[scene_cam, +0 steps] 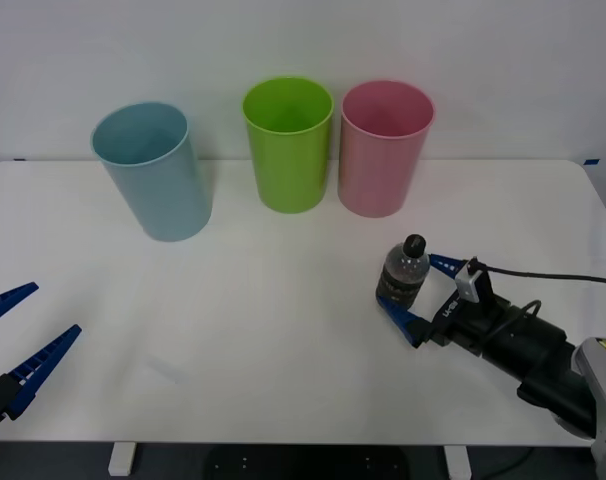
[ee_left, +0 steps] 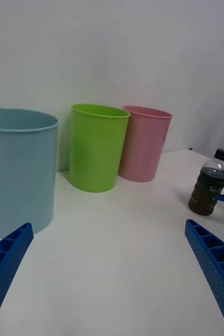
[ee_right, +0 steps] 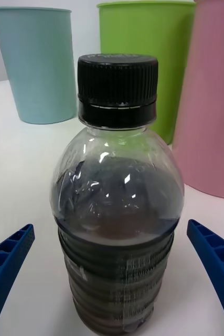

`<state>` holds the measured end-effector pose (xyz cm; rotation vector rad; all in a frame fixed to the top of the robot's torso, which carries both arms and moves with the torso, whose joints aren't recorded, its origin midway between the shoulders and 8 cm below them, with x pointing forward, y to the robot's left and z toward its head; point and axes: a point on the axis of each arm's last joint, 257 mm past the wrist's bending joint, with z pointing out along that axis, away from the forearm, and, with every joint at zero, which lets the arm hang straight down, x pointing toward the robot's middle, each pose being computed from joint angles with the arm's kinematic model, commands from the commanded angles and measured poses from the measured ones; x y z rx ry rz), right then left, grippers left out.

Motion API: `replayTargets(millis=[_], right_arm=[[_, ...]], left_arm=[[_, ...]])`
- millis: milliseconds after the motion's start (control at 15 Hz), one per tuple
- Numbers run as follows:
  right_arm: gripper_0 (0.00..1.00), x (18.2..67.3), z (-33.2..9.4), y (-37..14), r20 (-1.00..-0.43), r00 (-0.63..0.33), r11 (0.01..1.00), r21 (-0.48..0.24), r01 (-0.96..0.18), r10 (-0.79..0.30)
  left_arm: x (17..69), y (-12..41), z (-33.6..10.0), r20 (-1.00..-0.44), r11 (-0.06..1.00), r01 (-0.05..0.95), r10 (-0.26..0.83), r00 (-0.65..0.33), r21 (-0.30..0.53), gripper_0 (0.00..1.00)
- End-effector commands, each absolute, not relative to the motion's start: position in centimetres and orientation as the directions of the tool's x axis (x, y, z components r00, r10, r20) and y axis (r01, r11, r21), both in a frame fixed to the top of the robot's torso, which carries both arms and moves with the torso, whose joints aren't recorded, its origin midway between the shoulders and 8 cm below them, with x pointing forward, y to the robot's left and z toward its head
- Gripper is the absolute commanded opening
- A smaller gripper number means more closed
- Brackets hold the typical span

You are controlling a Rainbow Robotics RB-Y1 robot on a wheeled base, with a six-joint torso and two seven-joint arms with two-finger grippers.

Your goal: Grasp the object on the table and drop it into the matching bin: aluminum can to the light blue bin, PET bottle to the pink bin.

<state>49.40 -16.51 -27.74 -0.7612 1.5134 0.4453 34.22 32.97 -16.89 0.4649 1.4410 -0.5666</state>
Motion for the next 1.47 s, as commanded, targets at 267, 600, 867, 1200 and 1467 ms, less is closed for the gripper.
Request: replayTargets(millis=[267, 600, 867, 1200, 1467], right_arm=[[1.0, 50.2, -27.9, -15.9, -0.978, 0.037, 0.713, -0.176, -0.679, -0.206], [0.0, 50.2, -28.0, -15.9, -0.981, 0.021, 0.719, -0.155, -0.678, -0.192], [0.0, 50.5, -27.9, -16.0, -0.985, 0.008, 0.73, -0.134, -0.67, -0.174], [0.0, 51.1, -26.4, -16.4, -0.993, 0.019, 0.755, -0.098, -0.648, -0.113], [0.0, 50.9, -24.0, -17.2, -0.996, 0.05, 0.769, -0.089, -0.633, -0.074]], left_arm=[[34.2, 33.0, -16.9, -0.996, 0.785, 0.618, -0.082, 0.041, -0.039, 1.0], [34.2, 33.0, -16.9, -0.996, 0.785, 0.618, -0.082, 0.041, -0.039, 1.0], [34.2, 33.0, -16.9, -0.996, 0.785, 0.618, -0.082, 0.041, -0.039, 1.0], [34.2, 33.0, -16.9, -0.996, 0.785, 0.618, -0.082, 0.041, -0.039, 1.0], [34.2, 33.0, -16.9, -0.996, 0.785, 0.618, -0.082, 0.041, -0.039, 1.0]])
